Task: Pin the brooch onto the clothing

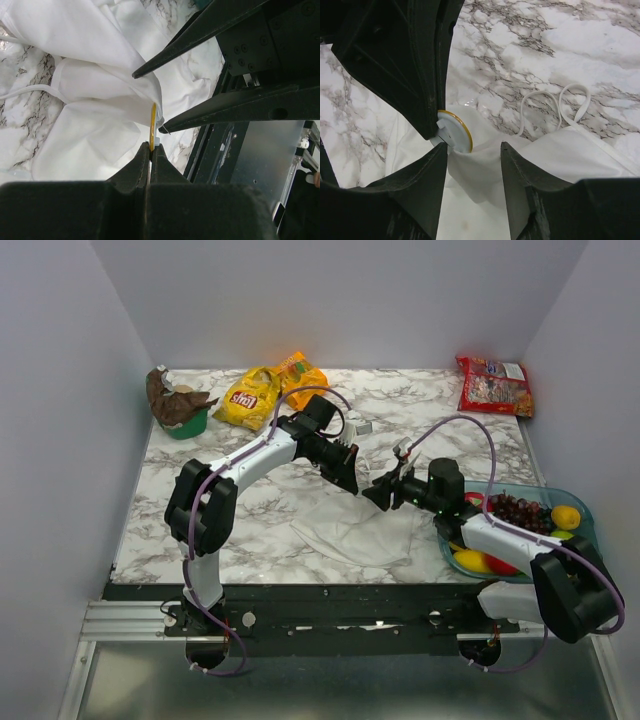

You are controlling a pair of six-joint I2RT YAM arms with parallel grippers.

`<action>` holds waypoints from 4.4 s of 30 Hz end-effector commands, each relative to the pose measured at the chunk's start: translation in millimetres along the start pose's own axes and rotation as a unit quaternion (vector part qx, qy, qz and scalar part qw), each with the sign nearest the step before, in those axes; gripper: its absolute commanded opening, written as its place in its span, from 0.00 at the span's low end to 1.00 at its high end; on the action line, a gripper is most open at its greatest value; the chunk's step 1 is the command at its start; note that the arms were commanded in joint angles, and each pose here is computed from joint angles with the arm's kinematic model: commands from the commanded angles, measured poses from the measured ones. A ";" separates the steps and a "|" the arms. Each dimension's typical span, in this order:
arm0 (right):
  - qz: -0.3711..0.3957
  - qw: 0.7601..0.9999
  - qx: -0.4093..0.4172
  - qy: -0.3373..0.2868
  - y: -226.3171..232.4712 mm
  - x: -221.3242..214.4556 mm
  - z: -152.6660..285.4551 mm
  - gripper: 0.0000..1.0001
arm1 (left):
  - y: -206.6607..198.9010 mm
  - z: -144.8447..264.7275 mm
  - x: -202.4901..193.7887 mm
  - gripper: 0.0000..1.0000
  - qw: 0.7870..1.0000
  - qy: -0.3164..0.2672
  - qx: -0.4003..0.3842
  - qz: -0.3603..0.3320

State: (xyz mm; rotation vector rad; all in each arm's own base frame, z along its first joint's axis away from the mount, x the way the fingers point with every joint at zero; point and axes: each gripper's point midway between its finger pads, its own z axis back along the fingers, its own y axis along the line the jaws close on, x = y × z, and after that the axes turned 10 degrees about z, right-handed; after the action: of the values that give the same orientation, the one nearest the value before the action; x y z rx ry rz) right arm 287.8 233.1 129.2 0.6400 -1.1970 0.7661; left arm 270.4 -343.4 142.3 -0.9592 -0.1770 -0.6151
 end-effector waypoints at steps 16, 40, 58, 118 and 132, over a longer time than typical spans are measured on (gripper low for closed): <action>-0.004 0.998 0.059 -0.008 8.8 11.6 -14.7 0.40 | -11.9 0.7 2.9 0.00 0.999 0.007 -0.040 -0.019; -0.016 0.996 0.089 0.003 23.4 7.0 -1.3 0.64 | 0.5 6.1 4.5 0.00 0.999 0.004 -0.035 -0.013; -0.026 0.996 0.082 0.009 15.0 3.8 -1.6 0.50 | -2.9 10.0 5.2 0.00 0.999 0.001 -0.045 -0.015; -0.031 0.998 0.062 0.006 1.6 6.1 -11.9 0.37 | -12.1 -6.5 -9.4 0.00 0.998 0.032 -0.055 -0.024; -0.048 0.999 0.014 0.021 -15.3 -2.8 -17.7 0.34 | -14.5 -7.3 -9.6 0.00 0.997 0.034 -0.058 -0.026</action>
State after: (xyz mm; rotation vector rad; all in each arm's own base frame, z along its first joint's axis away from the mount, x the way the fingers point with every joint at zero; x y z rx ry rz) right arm 285.1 245.4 116.9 0.7906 -1.0497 0.7741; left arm 265.0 -342.4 131.0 -0.9957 -0.1328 -0.6779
